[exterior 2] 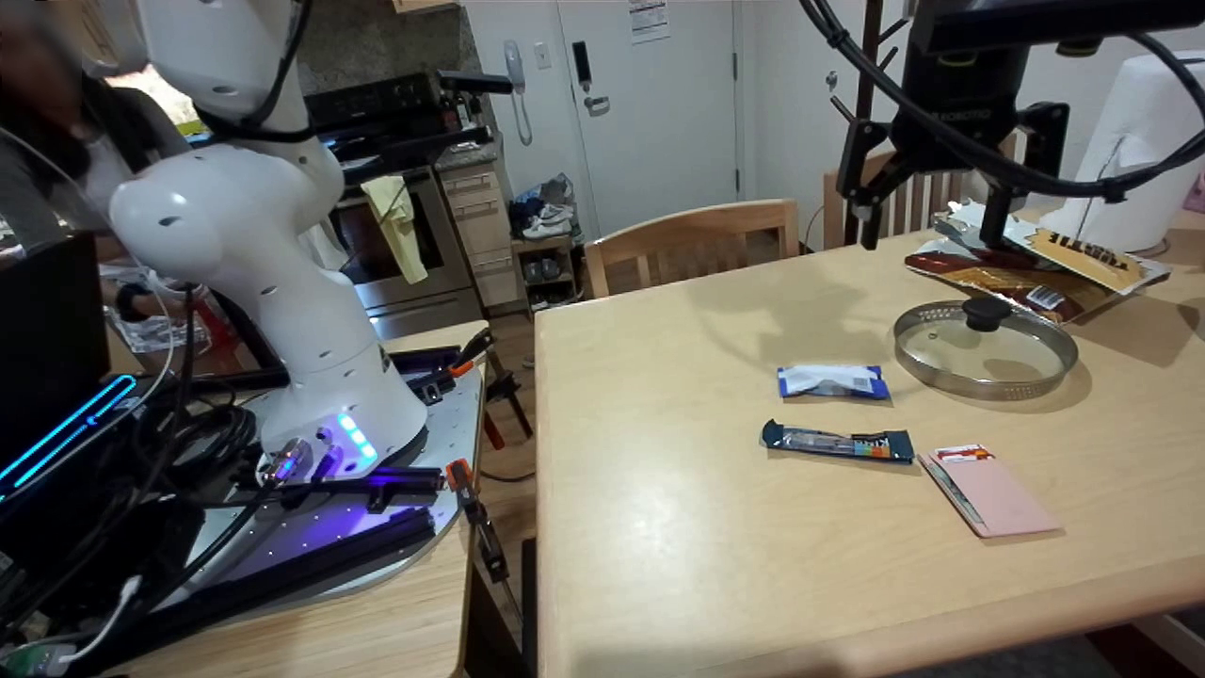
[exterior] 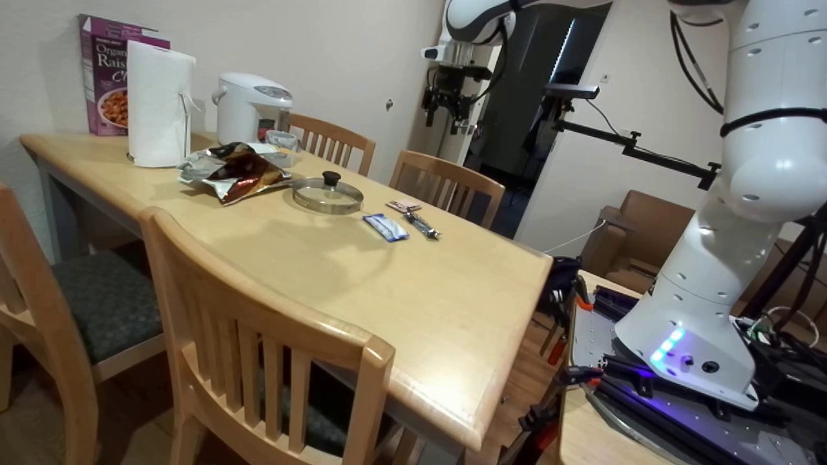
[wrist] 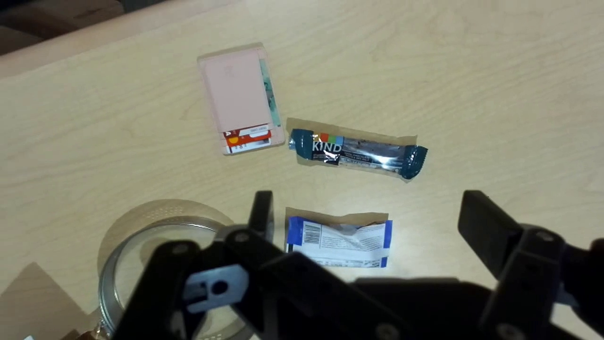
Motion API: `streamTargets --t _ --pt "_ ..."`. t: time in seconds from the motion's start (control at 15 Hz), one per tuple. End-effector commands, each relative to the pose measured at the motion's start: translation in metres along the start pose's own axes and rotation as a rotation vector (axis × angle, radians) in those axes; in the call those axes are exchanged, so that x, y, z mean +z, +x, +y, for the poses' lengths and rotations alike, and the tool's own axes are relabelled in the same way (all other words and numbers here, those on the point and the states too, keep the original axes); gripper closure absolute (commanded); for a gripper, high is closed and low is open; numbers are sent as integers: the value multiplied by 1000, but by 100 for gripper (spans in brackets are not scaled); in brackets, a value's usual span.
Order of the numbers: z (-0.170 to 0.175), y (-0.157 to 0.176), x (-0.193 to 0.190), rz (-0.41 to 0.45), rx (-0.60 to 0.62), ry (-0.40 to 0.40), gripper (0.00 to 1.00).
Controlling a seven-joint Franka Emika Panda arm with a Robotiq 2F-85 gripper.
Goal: Pick the pink object and move it to the left of the table
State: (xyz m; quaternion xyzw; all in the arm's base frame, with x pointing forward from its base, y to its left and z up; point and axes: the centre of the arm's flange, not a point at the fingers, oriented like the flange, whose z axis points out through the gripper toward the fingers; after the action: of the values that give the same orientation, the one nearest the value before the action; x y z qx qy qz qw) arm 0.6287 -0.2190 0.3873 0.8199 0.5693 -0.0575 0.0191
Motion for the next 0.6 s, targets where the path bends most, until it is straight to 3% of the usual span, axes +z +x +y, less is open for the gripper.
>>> streamTargets --t 0.0,0.53 --pt "23 -10 -12 14 -37 21 0" --pt "28 -12 -17 21 -85 94 0"
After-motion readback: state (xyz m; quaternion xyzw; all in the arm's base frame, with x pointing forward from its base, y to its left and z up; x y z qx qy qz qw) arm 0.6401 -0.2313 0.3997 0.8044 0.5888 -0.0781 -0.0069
